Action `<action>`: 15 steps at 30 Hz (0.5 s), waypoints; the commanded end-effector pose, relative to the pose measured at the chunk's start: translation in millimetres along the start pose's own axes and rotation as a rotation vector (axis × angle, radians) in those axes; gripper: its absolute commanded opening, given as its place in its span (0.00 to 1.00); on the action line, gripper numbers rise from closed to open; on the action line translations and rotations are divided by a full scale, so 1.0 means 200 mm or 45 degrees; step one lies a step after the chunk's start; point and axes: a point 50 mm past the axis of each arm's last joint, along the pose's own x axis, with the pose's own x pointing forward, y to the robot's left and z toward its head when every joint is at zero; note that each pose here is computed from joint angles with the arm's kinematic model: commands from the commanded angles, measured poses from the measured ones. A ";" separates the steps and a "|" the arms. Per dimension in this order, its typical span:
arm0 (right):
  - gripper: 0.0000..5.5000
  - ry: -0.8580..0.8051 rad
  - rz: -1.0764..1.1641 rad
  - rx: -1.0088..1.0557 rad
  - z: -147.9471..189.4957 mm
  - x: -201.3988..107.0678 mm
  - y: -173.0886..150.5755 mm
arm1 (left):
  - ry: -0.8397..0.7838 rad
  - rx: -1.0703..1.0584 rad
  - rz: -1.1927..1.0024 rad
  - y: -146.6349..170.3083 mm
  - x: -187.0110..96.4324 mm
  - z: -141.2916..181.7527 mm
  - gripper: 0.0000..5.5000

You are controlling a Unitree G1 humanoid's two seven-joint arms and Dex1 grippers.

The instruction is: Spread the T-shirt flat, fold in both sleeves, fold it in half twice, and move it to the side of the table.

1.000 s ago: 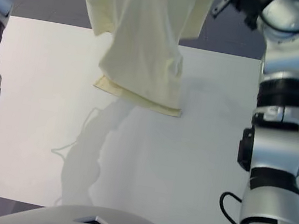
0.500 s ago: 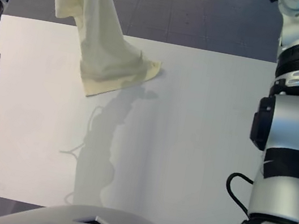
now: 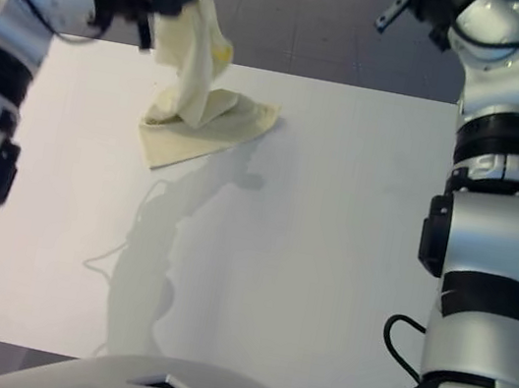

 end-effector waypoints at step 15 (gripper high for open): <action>0.04 0.042 0.844 0.169 -0.08 -0.44 0.47 | -0.118 -0.199 -0.960 -0.78 -0.66 0.40 0.00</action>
